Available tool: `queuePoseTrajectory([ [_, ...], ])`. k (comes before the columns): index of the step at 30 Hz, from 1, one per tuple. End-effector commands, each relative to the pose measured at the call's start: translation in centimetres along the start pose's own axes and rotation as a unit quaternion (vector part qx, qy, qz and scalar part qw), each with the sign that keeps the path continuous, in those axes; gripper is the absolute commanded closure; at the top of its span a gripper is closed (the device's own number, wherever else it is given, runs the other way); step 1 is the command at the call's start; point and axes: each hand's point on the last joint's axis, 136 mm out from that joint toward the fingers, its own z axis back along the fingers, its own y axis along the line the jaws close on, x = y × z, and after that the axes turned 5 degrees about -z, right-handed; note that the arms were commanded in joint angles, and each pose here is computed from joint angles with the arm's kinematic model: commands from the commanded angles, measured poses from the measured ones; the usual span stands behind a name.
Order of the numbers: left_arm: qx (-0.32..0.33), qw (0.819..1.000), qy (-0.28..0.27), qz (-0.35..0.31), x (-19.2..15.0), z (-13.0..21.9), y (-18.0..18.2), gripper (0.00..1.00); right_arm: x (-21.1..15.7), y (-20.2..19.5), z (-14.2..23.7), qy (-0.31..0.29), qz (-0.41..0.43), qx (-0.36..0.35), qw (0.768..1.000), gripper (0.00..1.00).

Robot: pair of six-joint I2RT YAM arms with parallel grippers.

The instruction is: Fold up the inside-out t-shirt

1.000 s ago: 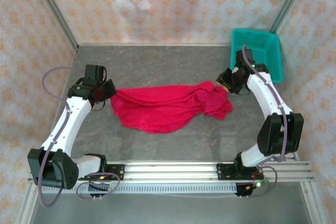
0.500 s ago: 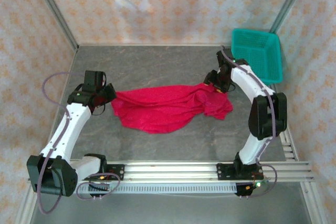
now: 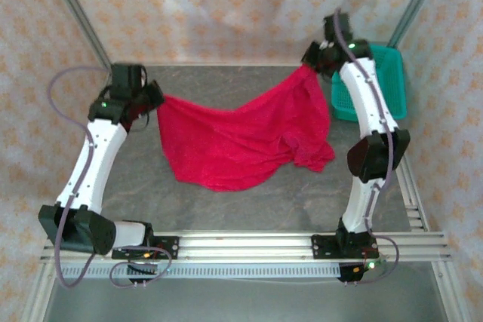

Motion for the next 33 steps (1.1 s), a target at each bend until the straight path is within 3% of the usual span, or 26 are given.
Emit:
queuePoseTrajectory([
  [1, -0.007, 0.997, -0.078, 0.017, 6.4, 4.4, -1.5, 1.0, 4.3, 0.3, 8.3, -0.075, -0.037, 0.015, 0.996, 1.0],
  [4, -0.029, 0.991, -0.13, 0.022, 10.3, 8.6, -2.9, 1.0, 6.0, 2.3, 14.2, -0.125, -0.04, 0.069, 0.989, 1.0],
  [8, -0.067, 0.978, -0.198, 0.023, 12.7, 14.9, -4.2, 1.0, 5.5, 4.2, 21.6, -0.168, -0.025, 0.131, 0.977, 1.0],
  [13, -0.098, 0.954, -0.283, 0.01, 12.6, 24.1, -4.2, 1.0, 3.1, 6.1, 32.8, -0.228, -0.003, 0.223, 0.948, 1.0],
  [18, -0.099, 0.923, -0.372, -0.008, 11.3, 33.1, -2.8, 1.0, -0.4, 5.5, 43.1, -0.307, 0.01, 0.285, 0.908, 1.0],
  [21, -0.105, 0.913, -0.395, -0.022, 10.2, 35.9, -2.4, 1.0, -2.0, 5.5, 45.4, -0.311, 0.015, 0.312, 0.898, 1.0],
  [23, -0.113, 0.916, -0.384, -0.034, 9.6, 35.8, -2.7, 1.0, -2.5, 5.8, 44.8, -0.289, 0.015, 0.32, 0.902, 1.0],
  [26, -0.122, 0.932, -0.338, -0.051, 8.8, 32.9, -3.4, 1.0, -2.8, 6.3, 42.4, -0.247, 0.01, 0.324, 0.913, 1.0],
  [33, -0.123, 0.967, -0.221, -0.037, 7.9, 21.5, -4.1, 1.0, -0.2, 6.8, 33.1, -0.18, -0.01, 0.292, 0.939, 1.0],
])
